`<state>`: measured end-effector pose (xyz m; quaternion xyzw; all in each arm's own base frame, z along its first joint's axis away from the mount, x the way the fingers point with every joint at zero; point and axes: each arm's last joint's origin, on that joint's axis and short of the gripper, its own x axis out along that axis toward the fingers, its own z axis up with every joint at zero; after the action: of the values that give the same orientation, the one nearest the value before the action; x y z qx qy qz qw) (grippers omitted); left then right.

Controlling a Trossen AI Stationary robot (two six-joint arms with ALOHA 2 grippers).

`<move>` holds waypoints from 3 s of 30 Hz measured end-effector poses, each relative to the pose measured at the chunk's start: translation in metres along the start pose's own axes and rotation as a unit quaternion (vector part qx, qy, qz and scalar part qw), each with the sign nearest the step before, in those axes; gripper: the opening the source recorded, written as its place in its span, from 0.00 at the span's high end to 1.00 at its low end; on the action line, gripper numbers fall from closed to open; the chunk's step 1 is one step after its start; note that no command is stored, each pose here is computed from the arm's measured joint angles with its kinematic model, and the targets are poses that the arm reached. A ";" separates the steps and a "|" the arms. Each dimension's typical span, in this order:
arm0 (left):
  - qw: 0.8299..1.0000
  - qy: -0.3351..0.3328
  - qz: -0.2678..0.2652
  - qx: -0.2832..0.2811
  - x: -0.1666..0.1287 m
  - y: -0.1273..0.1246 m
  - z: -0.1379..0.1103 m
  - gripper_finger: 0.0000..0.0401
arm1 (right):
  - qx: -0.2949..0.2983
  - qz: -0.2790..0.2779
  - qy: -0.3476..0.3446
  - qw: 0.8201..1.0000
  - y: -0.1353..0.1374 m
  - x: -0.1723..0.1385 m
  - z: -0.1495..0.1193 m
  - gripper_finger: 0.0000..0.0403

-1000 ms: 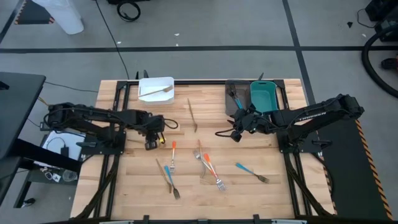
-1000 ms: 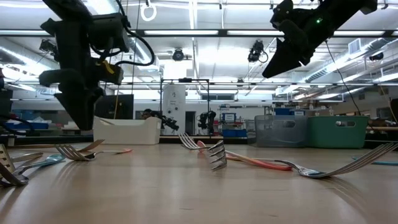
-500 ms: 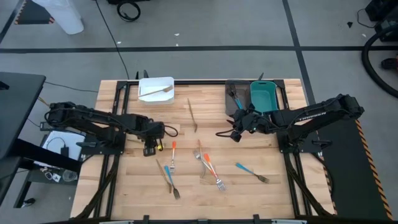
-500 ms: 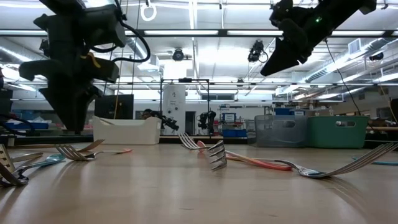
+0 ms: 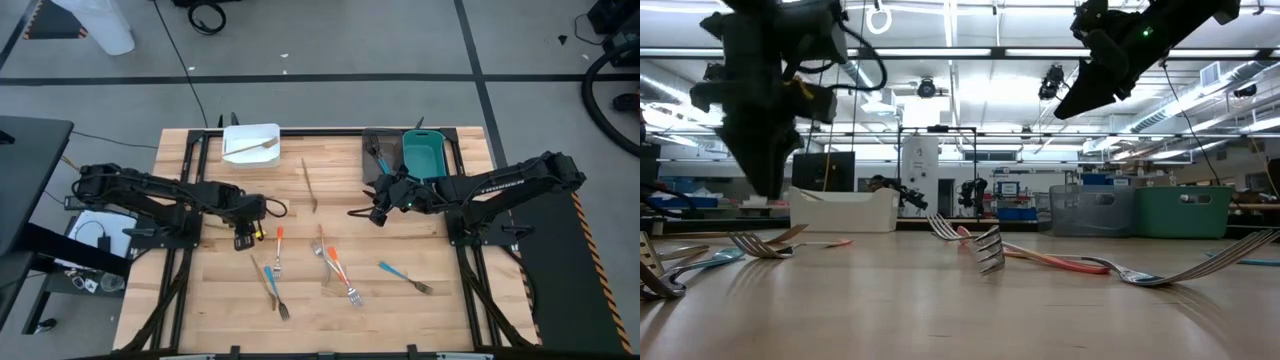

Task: Sort silverware by color (type)
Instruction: Put the middle left gold fork into the white bin

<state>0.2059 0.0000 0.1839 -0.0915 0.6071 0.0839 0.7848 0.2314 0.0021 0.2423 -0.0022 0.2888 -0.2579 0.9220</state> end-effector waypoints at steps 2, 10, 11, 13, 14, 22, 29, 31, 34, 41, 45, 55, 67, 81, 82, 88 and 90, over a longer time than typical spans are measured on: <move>1.000 0.003 0.006 0.001 -0.005 -0.001 0.007 0.65 | -0.002 -0.001 0.001 1.000 -0.002 0.001 0.000 0.71; 0.992 0.114 0.040 0.047 0.002 -0.002 0.017 0.65 | -0.002 0.016 0.004 1.000 -0.004 0.003 0.001 0.71; 0.991 0.119 0.040 0.050 0.004 -0.002 0.018 0.65 | -0.004 0.017 0.004 1.000 -0.004 0.003 0.001 0.71; 0.989 0.131 0.039 0.052 0.009 -0.003 0.018 0.65 | -0.006 0.017 0.005 1.000 -0.004 0.003 0.001 0.71; 0.988 0.137 0.039 0.052 0.011 -0.003 0.018 0.65 | -0.006 0.017 0.004 1.000 -0.004 0.003 0.001 0.71; 0.981 0.181 0.037 0.065 0.027 0.000 0.006 0.65 | -0.007 0.020 0.005 1.000 -0.003 0.003 0.001 0.71; 0.981 0.181 0.024 0.064 0.037 0.001 -0.003 0.65 | -0.005 0.022 0.001 1.000 -0.003 0.003 0.000 0.71; 0.981 0.181 0.024 0.064 0.040 0.002 -0.006 0.65 | -0.005 0.022 0.000 1.000 -0.002 0.004 -0.002 0.71; 0.983 0.168 0.025 0.065 0.043 0.002 -0.007 0.65 | -0.003 0.023 -0.002 1.000 -0.002 0.006 -0.006 0.71; 0.983 0.163 0.040 0.068 0.044 0.002 -0.007 0.65 | 0.003 0.030 -0.009 1.000 -0.001 0.009 -0.011 0.71; 0.984 0.159 0.039 0.070 0.045 0.002 -0.006 0.65 | 0.009 0.050 -0.019 0.999 0.001 0.010 -0.013 0.71; 0.985 0.151 0.031 0.077 0.045 0.002 -0.004 0.78 | 0.015 0.056 -0.037 0.998 0.001 0.014 -0.022 0.71; 0.989 0.126 0.032 0.073 0.046 0.001 0.000 0.88 | 0.015 0.065 -0.035 0.997 0.002 0.014 -0.022 0.71; 0.991 0.108 0.030 0.066 0.052 0.002 -0.002 0.87 | 0.014 0.065 -0.035 0.997 0.002 0.014 -0.022 0.71; 0.991 0.109 0.030 0.066 0.052 0.002 -0.002 0.91 | 0.014 0.065 -0.035 0.997 0.002 0.014 -0.022 0.71; 0.990 0.119 0.031 0.066 0.048 0.001 0.001 0.95 | 0.015 0.065 -0.035 0.997 0.002 0.014 -0.022 0.71; 0.990 0.122 0.037 0.067 0.043 0.001 0.005 0.96 | 0.014 0.065 -0.035 0.997 0.002 0.014 -0.022 0.71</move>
<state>0.2216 0.0028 0.1435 -0.0256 0.7056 0.0596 0.7056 0.2306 0.0000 0.2161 0.0206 0.2519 -0.2017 0.9463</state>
